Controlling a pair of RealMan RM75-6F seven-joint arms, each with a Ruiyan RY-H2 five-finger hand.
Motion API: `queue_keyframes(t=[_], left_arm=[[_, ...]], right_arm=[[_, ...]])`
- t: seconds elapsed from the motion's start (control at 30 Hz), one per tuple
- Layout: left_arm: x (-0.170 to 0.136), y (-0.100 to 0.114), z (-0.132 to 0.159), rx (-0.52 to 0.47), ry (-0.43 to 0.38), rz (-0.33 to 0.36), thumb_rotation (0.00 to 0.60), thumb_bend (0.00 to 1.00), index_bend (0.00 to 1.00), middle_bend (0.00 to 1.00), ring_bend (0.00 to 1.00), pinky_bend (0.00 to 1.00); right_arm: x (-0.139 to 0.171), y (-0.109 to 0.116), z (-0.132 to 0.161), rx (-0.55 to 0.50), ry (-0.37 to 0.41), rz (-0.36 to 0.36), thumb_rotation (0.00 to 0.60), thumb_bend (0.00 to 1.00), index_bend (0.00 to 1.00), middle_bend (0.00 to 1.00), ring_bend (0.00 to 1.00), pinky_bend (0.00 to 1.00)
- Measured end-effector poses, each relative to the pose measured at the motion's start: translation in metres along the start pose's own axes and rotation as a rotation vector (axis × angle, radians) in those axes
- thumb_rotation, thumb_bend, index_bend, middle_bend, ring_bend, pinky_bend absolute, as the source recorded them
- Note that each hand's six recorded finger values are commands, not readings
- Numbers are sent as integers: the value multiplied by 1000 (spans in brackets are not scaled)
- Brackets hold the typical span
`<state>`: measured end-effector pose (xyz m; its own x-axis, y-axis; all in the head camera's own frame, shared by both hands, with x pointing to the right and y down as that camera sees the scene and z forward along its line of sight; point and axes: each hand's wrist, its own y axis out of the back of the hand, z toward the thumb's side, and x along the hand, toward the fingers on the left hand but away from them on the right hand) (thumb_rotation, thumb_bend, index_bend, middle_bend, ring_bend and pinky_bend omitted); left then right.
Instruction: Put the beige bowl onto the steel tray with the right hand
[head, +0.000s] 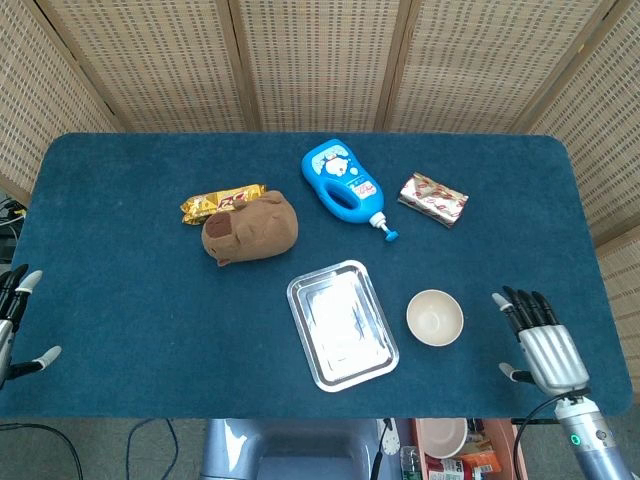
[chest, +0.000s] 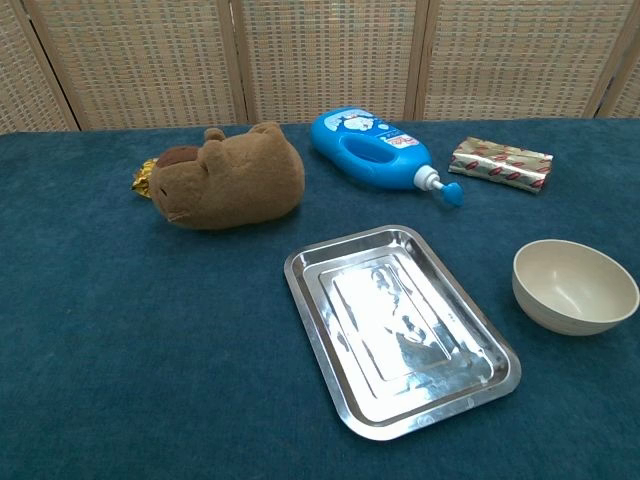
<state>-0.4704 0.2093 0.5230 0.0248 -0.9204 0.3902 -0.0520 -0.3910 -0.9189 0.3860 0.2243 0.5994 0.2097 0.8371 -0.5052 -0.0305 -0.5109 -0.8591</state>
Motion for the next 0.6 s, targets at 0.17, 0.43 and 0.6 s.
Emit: queue_keyframes(t=[0.17, 0.43, 0.6], left_arm=[[6, -7, 0, 17, 15, -15, 600, 0, 0, 0, 0, 0], [13, -15, -2, 37, 33, -36, 600, 0, 0, 0, 0, 0], [17, -17, -6, 40, 49, -42, 600, 0, 0, 0, 0, 0]], right_arm=[[-25, -23, 26, 5, 128, 71, 600, 0, 273, 0, 0, 0], [-52, -52, 50, 23, 213, 114, 600, 165, 407, 0, 0, 0], [-59, -63, 54, 20, 217, 134, 600, 310, 465, 0, 0, 0]])
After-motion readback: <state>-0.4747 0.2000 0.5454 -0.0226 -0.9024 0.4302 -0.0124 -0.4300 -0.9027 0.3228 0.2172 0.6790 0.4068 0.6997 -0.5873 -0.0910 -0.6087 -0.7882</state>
